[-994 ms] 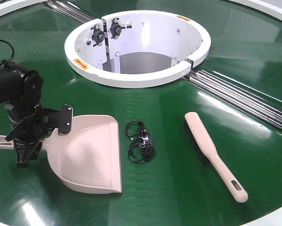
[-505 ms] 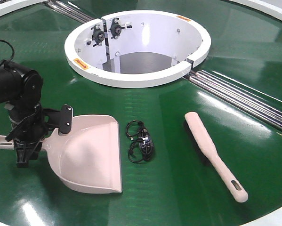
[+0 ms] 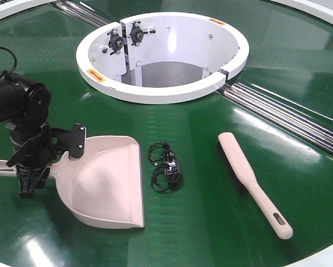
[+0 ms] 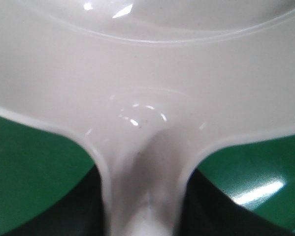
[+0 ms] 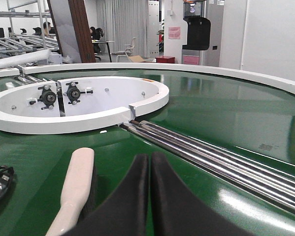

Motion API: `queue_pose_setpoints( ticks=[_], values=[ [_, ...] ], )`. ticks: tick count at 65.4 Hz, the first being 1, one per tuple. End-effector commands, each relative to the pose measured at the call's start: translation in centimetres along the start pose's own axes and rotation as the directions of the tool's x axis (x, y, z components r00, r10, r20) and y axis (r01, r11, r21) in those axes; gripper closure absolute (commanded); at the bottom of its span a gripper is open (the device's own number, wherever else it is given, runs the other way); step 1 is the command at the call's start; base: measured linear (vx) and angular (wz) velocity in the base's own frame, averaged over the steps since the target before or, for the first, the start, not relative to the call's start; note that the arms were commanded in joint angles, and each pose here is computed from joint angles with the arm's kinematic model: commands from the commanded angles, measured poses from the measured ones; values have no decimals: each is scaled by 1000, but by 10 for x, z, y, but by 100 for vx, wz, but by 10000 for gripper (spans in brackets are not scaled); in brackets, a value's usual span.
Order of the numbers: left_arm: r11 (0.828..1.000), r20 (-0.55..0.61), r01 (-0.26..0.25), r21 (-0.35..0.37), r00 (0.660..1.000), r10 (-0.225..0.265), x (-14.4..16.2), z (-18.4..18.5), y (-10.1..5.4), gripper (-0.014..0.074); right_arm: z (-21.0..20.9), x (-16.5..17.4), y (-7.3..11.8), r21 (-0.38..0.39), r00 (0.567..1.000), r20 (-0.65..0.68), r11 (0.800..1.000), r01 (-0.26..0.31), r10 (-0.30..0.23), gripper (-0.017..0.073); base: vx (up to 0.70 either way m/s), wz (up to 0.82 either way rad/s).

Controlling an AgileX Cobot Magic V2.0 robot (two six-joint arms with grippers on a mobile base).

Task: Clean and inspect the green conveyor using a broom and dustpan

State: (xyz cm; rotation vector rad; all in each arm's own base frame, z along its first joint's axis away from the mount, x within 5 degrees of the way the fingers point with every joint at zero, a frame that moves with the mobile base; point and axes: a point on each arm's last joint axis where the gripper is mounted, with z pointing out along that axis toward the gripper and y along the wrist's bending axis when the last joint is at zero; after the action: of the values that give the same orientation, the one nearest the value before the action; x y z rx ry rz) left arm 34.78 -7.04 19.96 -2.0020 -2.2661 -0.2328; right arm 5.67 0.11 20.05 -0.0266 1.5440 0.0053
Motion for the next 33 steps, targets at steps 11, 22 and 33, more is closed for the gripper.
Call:
queue_pose_setpoints(
  ticks=[11,22,33],
  values=[
    [996,46,32,-79,999,-28,0,-22,2,600,-2,-14,1,-8,988,156,1000,12,-11,568,0,0],
    [996,47,32,-79,999,-28,0,-22,2,601,-8,-43,2,-17,928,372,1000,14,-6,568,0,0],
    [996,47,32,-79,999,-28,0,-22,2,600,-6,-94,0,-9,947,320,1000,3,0,568,0,0]
  ],
)
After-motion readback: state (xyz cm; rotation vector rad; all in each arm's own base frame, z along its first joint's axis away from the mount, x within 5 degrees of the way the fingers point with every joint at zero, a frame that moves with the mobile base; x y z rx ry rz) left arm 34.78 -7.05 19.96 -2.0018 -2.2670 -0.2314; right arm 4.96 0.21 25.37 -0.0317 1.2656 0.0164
